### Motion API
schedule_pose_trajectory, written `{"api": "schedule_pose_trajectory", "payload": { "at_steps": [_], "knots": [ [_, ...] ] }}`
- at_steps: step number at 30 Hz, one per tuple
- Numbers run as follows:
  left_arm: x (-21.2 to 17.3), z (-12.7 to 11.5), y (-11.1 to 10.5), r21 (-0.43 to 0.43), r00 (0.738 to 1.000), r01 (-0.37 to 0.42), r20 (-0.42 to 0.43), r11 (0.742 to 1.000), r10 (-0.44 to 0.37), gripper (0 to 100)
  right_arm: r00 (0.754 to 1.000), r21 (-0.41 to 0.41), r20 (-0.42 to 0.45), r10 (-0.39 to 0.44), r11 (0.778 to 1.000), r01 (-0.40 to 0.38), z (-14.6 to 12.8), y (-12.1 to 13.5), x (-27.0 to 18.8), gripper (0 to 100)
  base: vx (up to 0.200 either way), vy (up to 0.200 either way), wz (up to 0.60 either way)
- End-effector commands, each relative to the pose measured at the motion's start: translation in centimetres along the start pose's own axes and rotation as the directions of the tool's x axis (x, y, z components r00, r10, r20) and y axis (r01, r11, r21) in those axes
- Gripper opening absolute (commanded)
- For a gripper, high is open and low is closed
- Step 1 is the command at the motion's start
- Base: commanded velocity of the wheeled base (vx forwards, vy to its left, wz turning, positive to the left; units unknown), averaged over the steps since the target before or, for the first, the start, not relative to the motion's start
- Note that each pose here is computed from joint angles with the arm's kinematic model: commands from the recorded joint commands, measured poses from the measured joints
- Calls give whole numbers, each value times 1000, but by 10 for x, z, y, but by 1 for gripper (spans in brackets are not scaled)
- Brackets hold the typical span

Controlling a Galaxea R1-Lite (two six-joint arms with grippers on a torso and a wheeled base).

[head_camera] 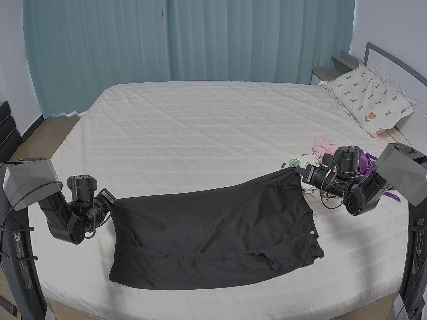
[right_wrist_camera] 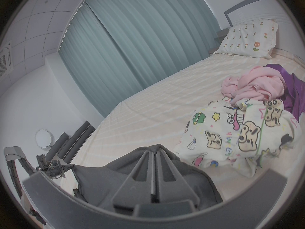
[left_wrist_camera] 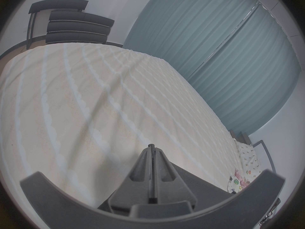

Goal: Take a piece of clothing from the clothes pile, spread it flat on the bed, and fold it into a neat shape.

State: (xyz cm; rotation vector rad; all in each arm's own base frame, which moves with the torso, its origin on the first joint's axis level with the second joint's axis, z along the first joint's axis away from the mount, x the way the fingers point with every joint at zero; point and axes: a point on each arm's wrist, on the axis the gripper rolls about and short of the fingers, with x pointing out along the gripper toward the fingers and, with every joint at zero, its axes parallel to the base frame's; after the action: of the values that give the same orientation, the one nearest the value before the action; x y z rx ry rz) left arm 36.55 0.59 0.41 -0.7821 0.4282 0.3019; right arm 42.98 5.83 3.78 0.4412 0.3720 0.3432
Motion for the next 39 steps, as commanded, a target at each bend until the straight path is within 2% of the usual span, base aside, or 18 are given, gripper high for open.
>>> {"api": "schedule_pose_trajectory", "payload": {
  "at_steps": [1,7,12,16,24,27,36,37,39],
  "knots": [
    [-20,2,-2,20,1000,5,-7,1000,-5,0,1000,-3,-4,25,1000,-25,7,6,-26,0,0,0,0],
    [-35,-8,8,68,998,-32,-55,997,36,0,998,7,-52,41,999,-41,1,6,-47,0,0,0,0],
    [-45,-21,19,91,990,-62,-119,994,72,0,989,-9,-147,26,1000,-28,-22,-7,-66,0,0,0,0],
    [-54,-34,29,108,977,-71,-195,992,91,0,978,1,-206,42,999,-42,-37,-17,-80,0,0,0,0],
    [-57,-59,40,172,948,-99,-283,980,145,0,958,22,-286,22,1000,-16,-61,-25,-82,0,0,0,0],
    [-54,-66,46,205,937,-111,-306,973,171,0,949,18,-314,16,1000,-11,-70,-28,-79,0,0,0,0],
    [-62,-74,51,234,922,-118,-336,965,195,0,930,-12,-368,-10,1000,5,-88,-40,-78,0,0,0,0],
    [-62,-74,51,241,921,-115,-338,964,195,100,927,-14,-374,-11,1000,6,-90,-41,-78,100,0,0,0],
    [-64,-74,52,243,920,-115,-341,963,196,100,923,-14,-384,-15,1000,11,-93,-42,-80,100,0,0,0]
  ]
}}
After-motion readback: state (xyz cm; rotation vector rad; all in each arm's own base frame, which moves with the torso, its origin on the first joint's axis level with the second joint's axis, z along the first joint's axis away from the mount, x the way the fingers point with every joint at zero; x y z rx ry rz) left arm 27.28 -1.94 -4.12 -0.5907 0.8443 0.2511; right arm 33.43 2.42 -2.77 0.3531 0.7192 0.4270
